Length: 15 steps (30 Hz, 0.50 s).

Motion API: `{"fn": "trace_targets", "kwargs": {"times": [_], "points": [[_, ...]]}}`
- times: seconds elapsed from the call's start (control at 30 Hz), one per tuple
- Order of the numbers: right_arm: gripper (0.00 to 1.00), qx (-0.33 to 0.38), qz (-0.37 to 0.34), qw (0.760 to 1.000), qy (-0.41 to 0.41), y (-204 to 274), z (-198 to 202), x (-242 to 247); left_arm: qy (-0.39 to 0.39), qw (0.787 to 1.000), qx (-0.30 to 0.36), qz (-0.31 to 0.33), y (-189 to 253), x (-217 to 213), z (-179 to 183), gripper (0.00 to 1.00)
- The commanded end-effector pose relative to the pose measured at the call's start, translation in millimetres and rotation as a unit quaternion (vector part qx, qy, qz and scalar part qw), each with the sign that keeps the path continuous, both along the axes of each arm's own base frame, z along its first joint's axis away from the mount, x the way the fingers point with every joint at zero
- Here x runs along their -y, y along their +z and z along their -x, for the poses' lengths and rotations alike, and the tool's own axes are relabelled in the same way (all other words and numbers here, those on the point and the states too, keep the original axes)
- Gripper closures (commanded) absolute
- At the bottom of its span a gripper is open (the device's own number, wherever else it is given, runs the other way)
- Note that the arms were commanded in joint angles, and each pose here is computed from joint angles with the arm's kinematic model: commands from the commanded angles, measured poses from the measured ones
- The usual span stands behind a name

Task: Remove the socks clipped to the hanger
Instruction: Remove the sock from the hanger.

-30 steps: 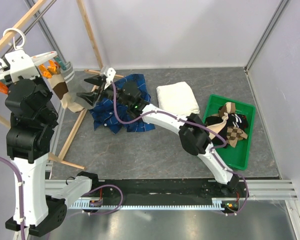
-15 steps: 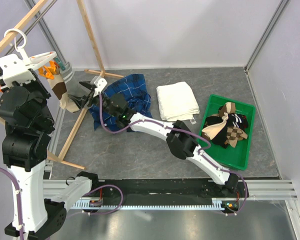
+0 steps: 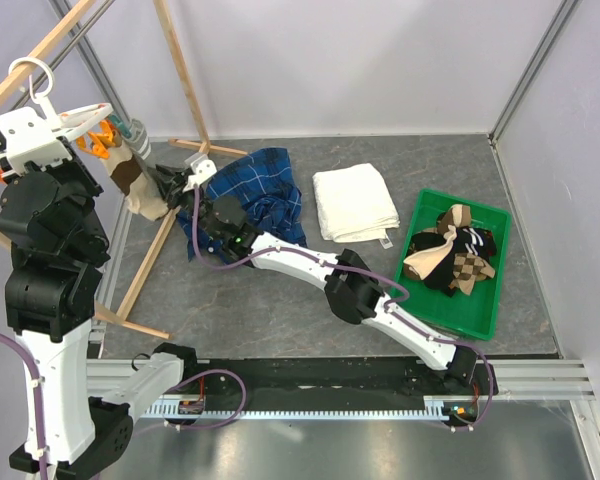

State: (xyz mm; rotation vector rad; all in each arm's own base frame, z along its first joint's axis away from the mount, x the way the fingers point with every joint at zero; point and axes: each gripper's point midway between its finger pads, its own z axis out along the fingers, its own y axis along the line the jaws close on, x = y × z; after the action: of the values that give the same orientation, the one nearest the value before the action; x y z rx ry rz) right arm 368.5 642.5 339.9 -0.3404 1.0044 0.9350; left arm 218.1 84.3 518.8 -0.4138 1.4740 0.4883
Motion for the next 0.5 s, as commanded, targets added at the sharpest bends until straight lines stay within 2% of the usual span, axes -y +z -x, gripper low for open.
{"fn": "trace_targets", "kwargs": {"times": [0.0,0.27,0.3,0.43,0.47], "points": [[1.0,0.007,-0.034,0.999,-0.013,18.3,-4.2,9.7,-0.011,0.999,0.041,0.022,14.3,3.2,1.5,0.58],[1.0,0.038,-0.008,0.999,0.002,47.0,7.0,19.2,-0.027,0.998,0.051,0.017,23.3,6.2,6.8,0.58],[1.0,0.046,-0.019,0.999,0.005,70.1,12.8,28.0,-0.033,0.998,0.053,0.017,23.6,7.7,7.6,0.58],[1.0,0.068,0.005,0.998,0.009,91.9,26.4,42.4,-0.071,0.995,0.06,0.022,24.6,16.9,16.3,0.57],[1.0,0.075,-0.006,0.997,0.007,115.6,32.9,55.1,-0.081,0.994,0.07,0.025,29.1,18.6,22.4,0.56]]}}
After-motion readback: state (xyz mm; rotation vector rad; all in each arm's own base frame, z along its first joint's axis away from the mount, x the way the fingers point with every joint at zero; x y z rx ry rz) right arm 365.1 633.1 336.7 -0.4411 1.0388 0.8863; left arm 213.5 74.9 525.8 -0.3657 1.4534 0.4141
